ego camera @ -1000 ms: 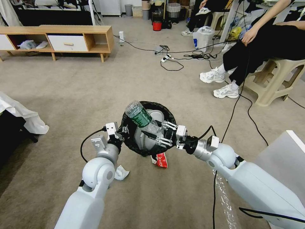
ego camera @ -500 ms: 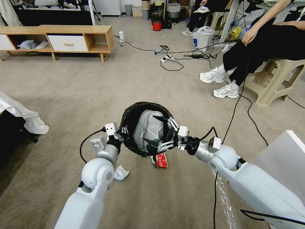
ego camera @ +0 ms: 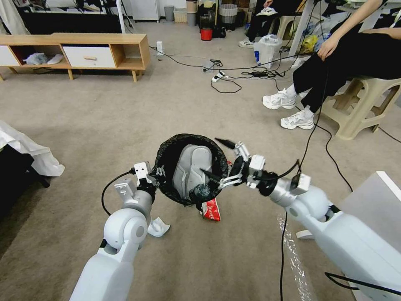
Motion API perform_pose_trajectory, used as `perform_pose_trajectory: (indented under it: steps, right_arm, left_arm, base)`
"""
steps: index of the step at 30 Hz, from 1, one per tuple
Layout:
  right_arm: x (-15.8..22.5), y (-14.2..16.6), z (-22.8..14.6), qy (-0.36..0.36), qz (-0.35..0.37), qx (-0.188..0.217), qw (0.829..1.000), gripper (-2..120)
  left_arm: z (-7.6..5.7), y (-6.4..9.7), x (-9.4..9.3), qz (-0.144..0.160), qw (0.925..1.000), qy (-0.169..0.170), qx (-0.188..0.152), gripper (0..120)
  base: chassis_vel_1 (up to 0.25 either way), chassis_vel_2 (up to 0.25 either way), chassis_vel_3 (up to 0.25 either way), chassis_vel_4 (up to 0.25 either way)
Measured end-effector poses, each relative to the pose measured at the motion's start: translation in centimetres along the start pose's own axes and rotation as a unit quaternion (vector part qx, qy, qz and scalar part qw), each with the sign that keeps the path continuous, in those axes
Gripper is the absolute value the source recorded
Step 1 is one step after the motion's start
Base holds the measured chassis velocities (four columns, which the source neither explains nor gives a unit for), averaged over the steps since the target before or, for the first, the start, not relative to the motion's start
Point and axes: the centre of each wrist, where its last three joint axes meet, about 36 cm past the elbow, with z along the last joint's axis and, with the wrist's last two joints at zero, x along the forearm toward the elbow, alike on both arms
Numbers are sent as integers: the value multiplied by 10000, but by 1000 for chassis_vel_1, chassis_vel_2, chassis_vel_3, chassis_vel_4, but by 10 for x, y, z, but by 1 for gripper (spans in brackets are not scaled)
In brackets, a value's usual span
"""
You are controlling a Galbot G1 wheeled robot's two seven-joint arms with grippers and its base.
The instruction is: Pick up the trash bin and place the garbage on the floor into it.
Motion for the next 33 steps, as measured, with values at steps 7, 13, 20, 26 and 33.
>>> perform_pose_trajectory:
  steps: [7, 13, 20, 26, 33]
  right_arm:
    - [13, -8, -21, -82, 185, 182, 9996, 100]
    - [17, -18, -38, -246, 347, 329, 9986, 100]
    - [25, -20, -40, -213, 601, 338, 9974, 100]
    - [27, -16, -43, 70, 1304, 310, 9910, 100]
    - [26, -2, -13, 611, 2028, -79, 9773, 100]
  left_arm:
    - [-4, 6, 1, -84, 9999, -21, 81, 4]
    - [-6, 15, 3, -218, 9996, 36, 196, 4]
    - [-19, 27, 11, -449, 9985, 33, 303, 4]
    - [-43, 40, 23, -662, 9972, -126, 330, 4]
    - [-66, 54, 36, -893, 9945, -426, 352, 4]
  base:
    - [0, 0, 0, 0]
    - [0, 0, 0, 0]
    - [0, 0, 0, 0]
    - [0, 0, 0, 0]
    - [0, 0, 0, 0]
